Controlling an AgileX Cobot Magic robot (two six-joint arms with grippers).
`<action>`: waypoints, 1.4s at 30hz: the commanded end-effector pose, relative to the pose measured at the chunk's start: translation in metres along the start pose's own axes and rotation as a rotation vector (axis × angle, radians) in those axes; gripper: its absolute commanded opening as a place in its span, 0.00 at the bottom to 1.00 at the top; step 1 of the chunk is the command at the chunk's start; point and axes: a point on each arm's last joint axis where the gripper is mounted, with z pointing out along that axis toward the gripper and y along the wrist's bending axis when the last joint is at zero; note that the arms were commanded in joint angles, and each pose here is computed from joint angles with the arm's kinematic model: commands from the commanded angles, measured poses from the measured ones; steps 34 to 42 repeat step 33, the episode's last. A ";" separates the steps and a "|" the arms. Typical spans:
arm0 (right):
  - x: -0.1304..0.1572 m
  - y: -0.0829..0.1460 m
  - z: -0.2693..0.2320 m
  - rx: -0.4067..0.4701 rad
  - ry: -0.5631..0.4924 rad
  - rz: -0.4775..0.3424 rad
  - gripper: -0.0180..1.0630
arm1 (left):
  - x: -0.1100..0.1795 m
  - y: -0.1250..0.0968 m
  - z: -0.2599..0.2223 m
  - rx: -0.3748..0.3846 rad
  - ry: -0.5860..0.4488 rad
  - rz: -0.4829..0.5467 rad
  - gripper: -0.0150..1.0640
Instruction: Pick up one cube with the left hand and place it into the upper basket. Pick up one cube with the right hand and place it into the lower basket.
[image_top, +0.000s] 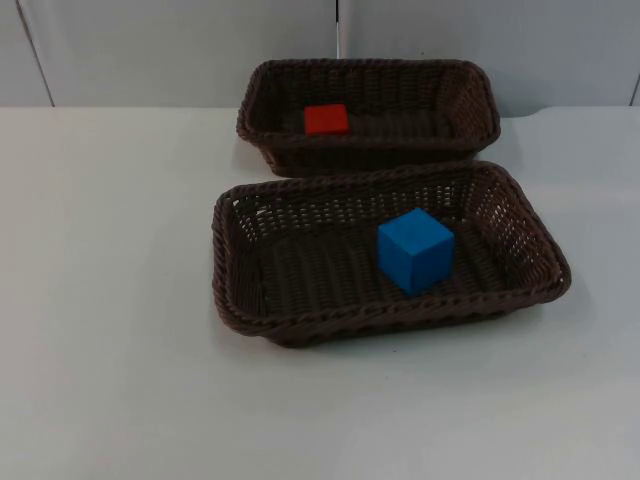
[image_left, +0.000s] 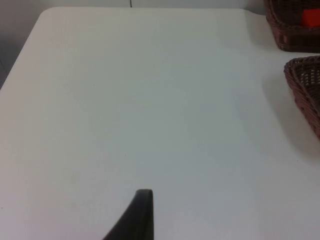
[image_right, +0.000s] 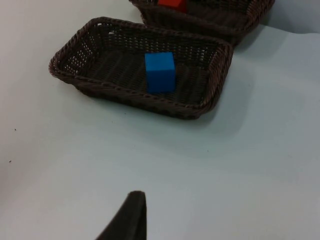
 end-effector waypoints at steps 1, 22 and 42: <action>0.001 0.000 0.000 0.005 -0.002 0.005 0.99 | 0.000 0.000 0.000 0.000 -0.005 -0.010 0.99; 0.002 0.003 -0.003 0.287 0.015 0.150 0.99 | 0.000 0.000 0.000 0.000 -0.005 -0.010 0.99; 0.002 0.005 -0.004 0.485 0.026 0.252 0.99 | 0.000 0.000 0.000 0.000 -0.005 -0.010 0.99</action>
